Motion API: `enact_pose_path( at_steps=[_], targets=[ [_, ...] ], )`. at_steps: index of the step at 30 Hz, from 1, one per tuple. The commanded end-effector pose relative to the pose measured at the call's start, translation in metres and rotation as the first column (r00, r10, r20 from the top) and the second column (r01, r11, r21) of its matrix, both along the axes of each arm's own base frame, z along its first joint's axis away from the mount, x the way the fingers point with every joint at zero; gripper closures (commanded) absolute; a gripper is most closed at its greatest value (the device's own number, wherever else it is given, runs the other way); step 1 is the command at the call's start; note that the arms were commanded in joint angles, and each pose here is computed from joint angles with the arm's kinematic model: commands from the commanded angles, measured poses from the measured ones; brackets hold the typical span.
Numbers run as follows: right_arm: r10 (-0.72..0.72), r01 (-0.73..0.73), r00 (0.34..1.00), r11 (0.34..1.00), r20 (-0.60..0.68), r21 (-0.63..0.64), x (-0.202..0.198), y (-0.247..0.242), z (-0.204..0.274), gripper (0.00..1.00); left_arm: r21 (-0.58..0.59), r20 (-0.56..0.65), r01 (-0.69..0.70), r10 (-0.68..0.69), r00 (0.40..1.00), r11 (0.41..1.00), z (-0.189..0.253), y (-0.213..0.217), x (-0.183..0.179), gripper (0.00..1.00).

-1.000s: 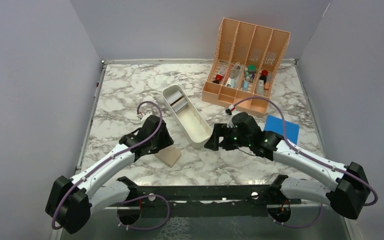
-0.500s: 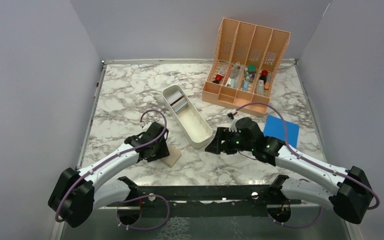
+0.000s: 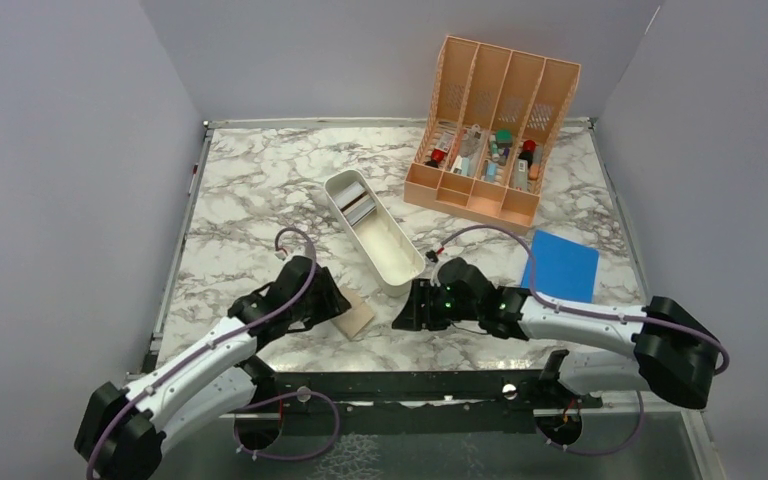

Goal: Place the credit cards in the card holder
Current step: Move the card holder to the center of the board.

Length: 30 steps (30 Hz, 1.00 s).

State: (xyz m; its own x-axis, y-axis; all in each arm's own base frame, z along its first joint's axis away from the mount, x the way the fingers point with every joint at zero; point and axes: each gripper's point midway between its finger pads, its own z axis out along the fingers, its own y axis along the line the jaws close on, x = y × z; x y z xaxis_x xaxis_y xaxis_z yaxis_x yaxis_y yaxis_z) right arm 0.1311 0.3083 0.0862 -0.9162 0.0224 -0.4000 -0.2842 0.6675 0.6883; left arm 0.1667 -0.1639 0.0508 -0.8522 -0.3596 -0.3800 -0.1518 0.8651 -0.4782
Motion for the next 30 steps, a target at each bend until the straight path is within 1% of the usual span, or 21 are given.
enact_pose_path(
  at_steps=[1, 3, 5, 10, 14, 16, 19, 26, 30],
  targets=[
    [-0.069, 0.064, 0.995, 0.996, 0.071, 0.069, 0.023, 0.029, 0.019, 0.48, -0.122, 0.145, -0.065, 0.083, 0.986, 0.99, 0.048, -0.002, 0.014, 0.44],
    [-0.071, 0.067, 0.993, 0.997, 0.098, 0.039, 0.027, 0.037, 0.016, 0.49, -0.159, 0.228, -0.069, 0.104, 0.968, 0.985, 0.073, 0.002, 0.018, 0.41],
    [-0.079, 0.078, 0.99, 0.997, 0.117, 0.006, 0.03, 0.042, 0.011, 0.49, -0.19, 0.307, -0.077, 0.133, 0.942, 0.979, 0.101, 0.009, 0.021, 0.36],
    [-0.076, 0.077, 0.989, 0.997, 0.13, -0.002, 0.032, 0.059, -0.003, 0.51, -0.216, 0.491, -0.124, 0.218, 0.843, 0.968, 0.172, 0.039, 0.024, 0.21],
    [-0.093, 0.096, 0.988, 0.995, 0.122, -0.022, 0.035, 0.068, -0.017, 0.51, -0.21, 0.567, -0.153, 0.248, 0.786, 0.966, 0.211, 0.059, 0.021, 0.13],
    [-0.093, 0.097, 0.988, 0.995, 0.119, -0.027, 0.037, 0.073, -0.022, 0.5, -0.2, 0.582, -0.163, 0.251, 0.773, 0.966, 0.221, 0.065, 0.019, 0.02],
    [-0.082, 0.087, 0.989, 0.995, 0.122, -0.041, 0.04, 0.08, -0.029, 0.45, -0.181, 0.593, -0.171, 0.246, 0.766, 0.969, 0.228, 0.07, 0.017, 0.01],
    [-0.085, 0.095, 0.988, 0.993, 0.127, -0.073, 0.048, 0.092, -0.042, 0.44, -0.187, 0.602, -0.188, 0.263, 0.753, 0.964, 0.23, 0.078, 0.013, 0.01],
    [-0.071, 0.082, 0.99, 0.993, 0.12, -0.088, 0.047, 0.097, -0.05, 0.46, -0.189, 0.59, -0.186, 0.263, 0.764, 0.964, 0.221, 0.077, 0.011, 0.01]
  ],
)
